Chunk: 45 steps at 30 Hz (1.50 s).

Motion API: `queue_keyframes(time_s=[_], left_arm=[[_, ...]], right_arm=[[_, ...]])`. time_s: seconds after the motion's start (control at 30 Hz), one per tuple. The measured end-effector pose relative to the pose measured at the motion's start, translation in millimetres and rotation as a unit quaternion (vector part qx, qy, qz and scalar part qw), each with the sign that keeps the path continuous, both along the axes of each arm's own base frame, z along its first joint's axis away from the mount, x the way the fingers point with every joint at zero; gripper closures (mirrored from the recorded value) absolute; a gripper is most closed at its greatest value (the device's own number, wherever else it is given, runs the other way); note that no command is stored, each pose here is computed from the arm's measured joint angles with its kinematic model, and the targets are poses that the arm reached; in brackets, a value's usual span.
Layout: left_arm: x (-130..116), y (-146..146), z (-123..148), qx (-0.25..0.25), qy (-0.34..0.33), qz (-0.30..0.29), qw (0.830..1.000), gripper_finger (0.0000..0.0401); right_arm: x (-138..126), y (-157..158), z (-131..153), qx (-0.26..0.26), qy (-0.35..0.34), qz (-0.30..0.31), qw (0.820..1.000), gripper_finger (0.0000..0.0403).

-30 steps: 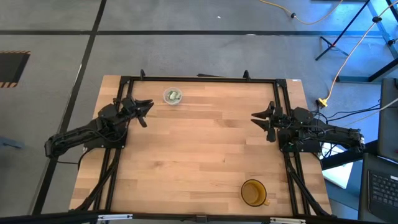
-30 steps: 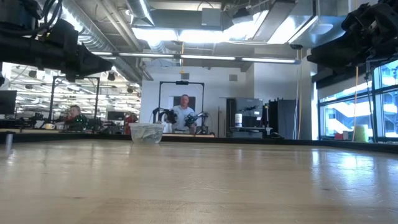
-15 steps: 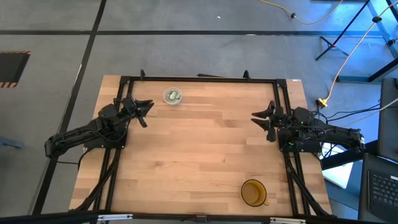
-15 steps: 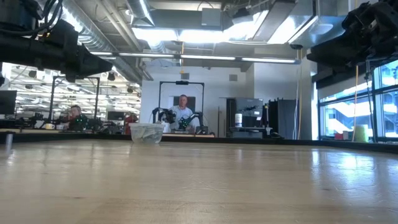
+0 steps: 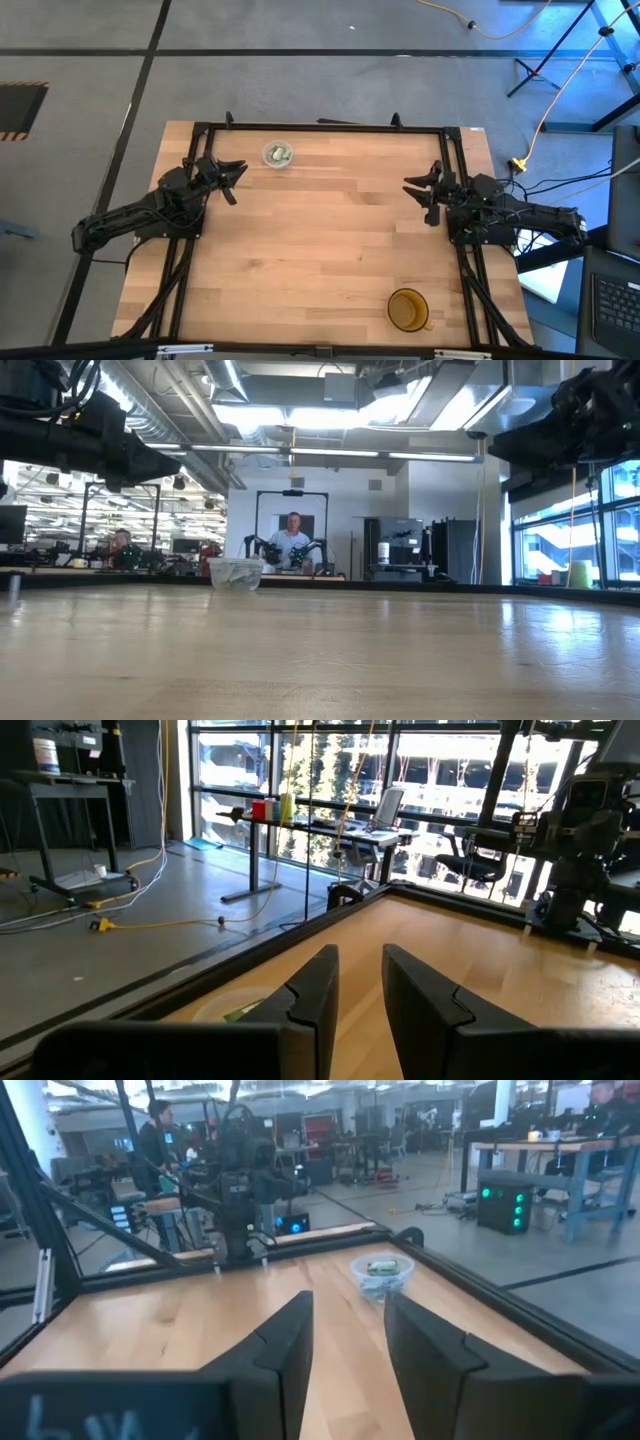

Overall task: Pick and place Stevia / Truvia into bins
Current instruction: Return to Home Position

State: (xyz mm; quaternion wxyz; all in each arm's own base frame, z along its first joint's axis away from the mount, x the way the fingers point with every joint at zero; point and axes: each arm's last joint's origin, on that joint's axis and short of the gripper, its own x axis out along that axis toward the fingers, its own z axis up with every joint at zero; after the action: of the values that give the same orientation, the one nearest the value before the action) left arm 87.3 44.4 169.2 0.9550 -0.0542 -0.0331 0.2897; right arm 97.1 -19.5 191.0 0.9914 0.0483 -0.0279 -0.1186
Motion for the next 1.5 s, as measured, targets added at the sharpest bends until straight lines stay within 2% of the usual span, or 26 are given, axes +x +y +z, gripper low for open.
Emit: queue_keyframes(time_s=[0.37, 0.5, 0.7, 0.8, 1.5], left_arm=[[0.0, 0.0, 0.0, 0.0, 0.0, 0.0, 1.0, 0.0327], [0.0, 0.0, 0.0, 0.0, 0.0, 0.0, 1.0, 0.0327], [0.0, 0.0, 0.1, 0.0, 0.0, 0.0, 1.0, 0.0327], [0.0, 0.0, 0.1, 0.0, 0.0, 0.0, 1.0, 0.0327], [0.0, 0.0, 0.1, 0.0, 0.0, 0.0, 1.0, 0.0327]], right_arm=[[-0.5, 0.1, 6.1, -0.033, -0.026, -0.002, 0.999, 0.0273], [0.1, 0.0, 3.2, -0.026, -0.023, -0.001, 0.999, 0.0273], [2.0, -0.1, -8.1, 0.031, -0.015, 0.006, 0.999, 0.0273], [2.3, -0.1, -10.3, 0.01, -0.002, 0.005, 1.0, 0.0273], [-1.0, 0.6, -19.0, 0.01, -0.015, 0.006, 1.0, 0.0273]])
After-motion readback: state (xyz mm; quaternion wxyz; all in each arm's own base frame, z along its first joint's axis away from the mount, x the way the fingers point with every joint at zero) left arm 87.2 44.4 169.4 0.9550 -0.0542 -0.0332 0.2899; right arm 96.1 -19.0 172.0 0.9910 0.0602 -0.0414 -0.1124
